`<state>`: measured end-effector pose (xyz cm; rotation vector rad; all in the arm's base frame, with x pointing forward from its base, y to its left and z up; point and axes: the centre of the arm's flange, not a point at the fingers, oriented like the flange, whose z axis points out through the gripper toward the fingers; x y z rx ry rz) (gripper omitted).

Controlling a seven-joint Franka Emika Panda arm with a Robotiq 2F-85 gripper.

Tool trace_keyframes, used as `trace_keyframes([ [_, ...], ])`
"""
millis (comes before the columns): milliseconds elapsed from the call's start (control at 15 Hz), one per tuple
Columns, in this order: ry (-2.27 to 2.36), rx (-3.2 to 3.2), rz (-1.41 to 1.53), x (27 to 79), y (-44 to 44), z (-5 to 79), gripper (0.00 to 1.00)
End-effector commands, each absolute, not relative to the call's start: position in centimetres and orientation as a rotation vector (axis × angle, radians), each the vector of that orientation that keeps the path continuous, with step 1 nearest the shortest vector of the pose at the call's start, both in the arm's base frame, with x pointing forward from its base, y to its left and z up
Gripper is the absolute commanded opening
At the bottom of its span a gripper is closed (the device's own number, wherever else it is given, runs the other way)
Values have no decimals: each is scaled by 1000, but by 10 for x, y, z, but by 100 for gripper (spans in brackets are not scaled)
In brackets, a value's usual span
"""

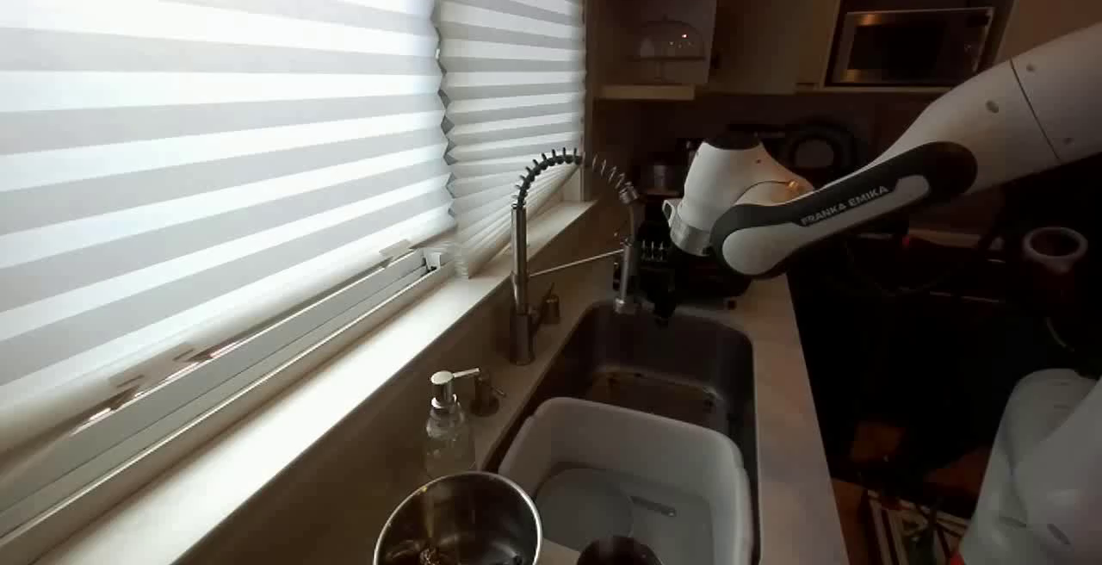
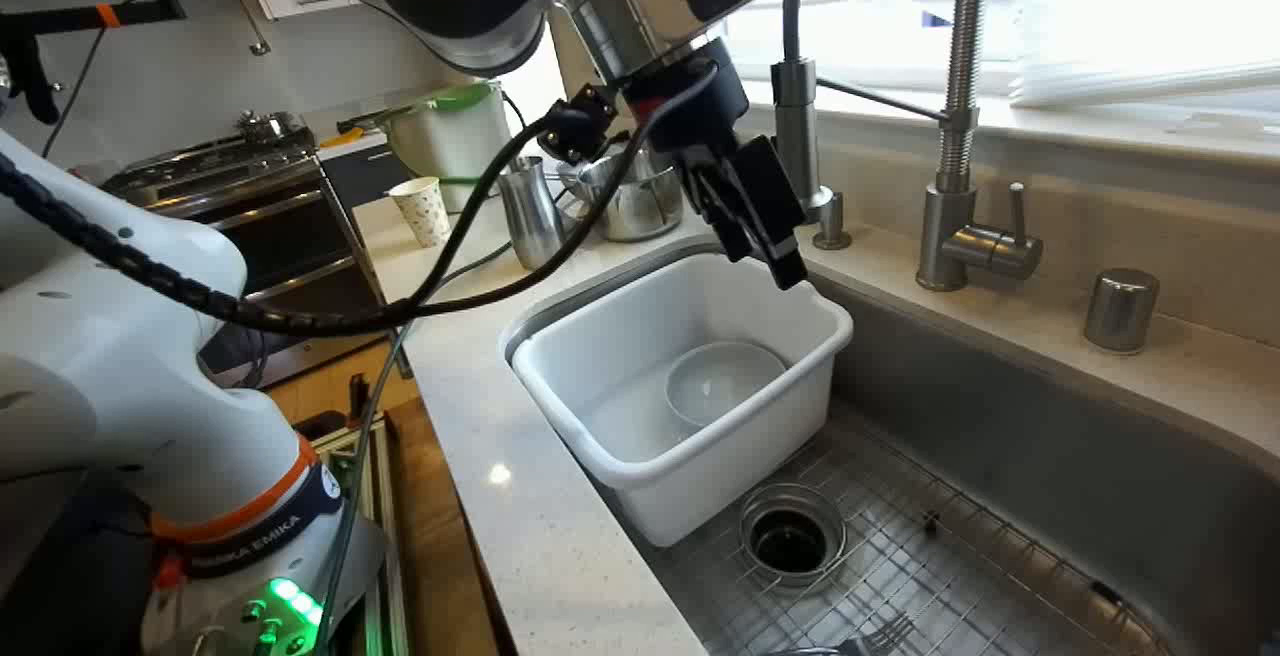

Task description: Turn the faucet to the left then turn it on

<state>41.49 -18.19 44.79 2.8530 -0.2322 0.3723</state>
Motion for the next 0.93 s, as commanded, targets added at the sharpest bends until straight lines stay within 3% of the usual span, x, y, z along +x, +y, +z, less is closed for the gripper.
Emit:
trace_keyframes([
  [0, -232, 2853, 372, 415, -182, 448, 100],
  [867, -296, 2836, 282, 396, -168, 461, 100],
])
